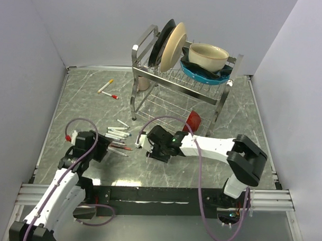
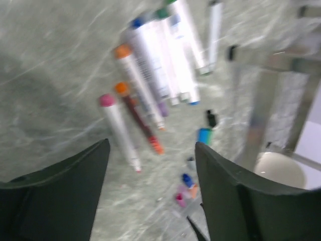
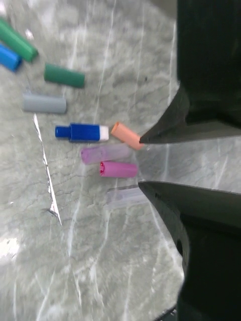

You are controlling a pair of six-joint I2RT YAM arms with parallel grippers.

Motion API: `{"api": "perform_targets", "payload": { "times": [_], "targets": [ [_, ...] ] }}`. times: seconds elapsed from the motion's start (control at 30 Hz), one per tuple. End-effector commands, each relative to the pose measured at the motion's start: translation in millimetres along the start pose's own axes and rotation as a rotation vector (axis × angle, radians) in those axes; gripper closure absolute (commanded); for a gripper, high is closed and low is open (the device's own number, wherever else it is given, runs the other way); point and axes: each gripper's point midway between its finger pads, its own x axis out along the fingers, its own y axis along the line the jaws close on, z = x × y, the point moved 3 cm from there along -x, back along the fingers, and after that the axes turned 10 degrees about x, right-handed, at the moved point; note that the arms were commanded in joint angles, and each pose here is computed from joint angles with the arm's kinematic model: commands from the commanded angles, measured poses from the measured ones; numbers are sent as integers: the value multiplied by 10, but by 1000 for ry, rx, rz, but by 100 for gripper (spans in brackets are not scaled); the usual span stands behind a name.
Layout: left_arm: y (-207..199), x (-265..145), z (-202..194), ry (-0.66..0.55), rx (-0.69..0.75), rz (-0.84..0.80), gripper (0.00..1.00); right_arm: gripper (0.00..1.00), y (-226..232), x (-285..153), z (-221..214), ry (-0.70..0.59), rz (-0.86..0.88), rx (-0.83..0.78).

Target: Open the pen caps

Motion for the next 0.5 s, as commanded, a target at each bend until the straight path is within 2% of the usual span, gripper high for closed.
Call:
{"api": "perform_targets", "payload": {
  "times": [0.0,0.1,0.17,0.23,0.37,0.4,0.43,0.47],
  "targets": [
    [-347,-211,395,-149,62,-47,24,48,-54,-424,323,-142,-13,-57],
    [-581,-205,651,-230,107,-59,17,45,-28,-568,341,-173,10,-93],
    [-731,-119,844,-251,169,-41,7,44,16,-646,340,-191,38,-118],
    [-931,61,970,-222,233,-84,2,44,39,-683,322,-193,55,-128],
    [-1419,275,1455,-269,319,-155,1,44,66,-741,341,-209,71,-147],
    [-1463,359,1531,-259,314,-140,1,44,68,-750,342,-211,72,-148],
    [-1383,628,1486,-179,314,-81,1,44,71,-760,343,-214,74,-152],
    [-1624,628,1665,-202,308,-98,1,44,65,-786,352,-222,72,-151]
  ]
}}
